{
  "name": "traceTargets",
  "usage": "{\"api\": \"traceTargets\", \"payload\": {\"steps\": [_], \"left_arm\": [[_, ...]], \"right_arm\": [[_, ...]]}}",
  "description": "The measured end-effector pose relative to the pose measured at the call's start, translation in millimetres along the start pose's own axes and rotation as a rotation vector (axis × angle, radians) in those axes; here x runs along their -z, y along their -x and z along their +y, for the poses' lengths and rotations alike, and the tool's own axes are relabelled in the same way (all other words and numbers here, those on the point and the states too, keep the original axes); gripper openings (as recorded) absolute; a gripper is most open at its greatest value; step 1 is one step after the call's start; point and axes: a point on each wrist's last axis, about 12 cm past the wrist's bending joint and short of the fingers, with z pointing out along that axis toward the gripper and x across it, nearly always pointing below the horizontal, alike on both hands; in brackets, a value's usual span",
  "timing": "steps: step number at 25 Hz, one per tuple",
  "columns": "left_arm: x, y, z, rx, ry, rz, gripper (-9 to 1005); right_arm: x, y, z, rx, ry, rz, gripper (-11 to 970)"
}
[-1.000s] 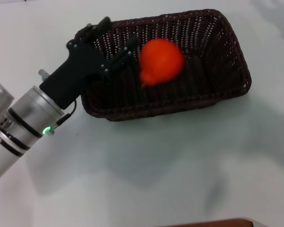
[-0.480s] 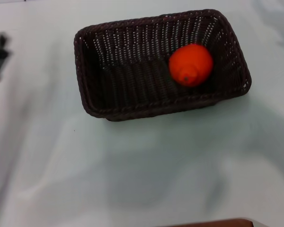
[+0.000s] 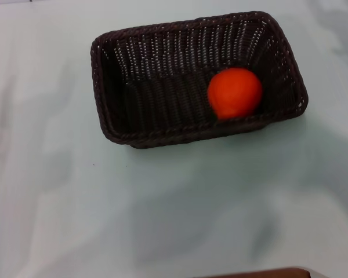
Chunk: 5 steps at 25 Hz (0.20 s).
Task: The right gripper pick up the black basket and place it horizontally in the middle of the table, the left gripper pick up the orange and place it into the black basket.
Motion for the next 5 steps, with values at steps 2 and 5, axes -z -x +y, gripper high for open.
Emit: {"api": "traceTargets", "payload": {"steps": [2,5], "left_arm": [[2.8,0.1,0.4,-0.001,0.004,0.0,917],[4.4,-0.1,0.7,-0.002,0.007,0.003,917]], "right_arm": [[-1.0,0.2,-1.2,-0.002,-0.006,0.002,807],[-2.1,1.8,-2.9,-0.006,-0.009,0.005,807]]}}
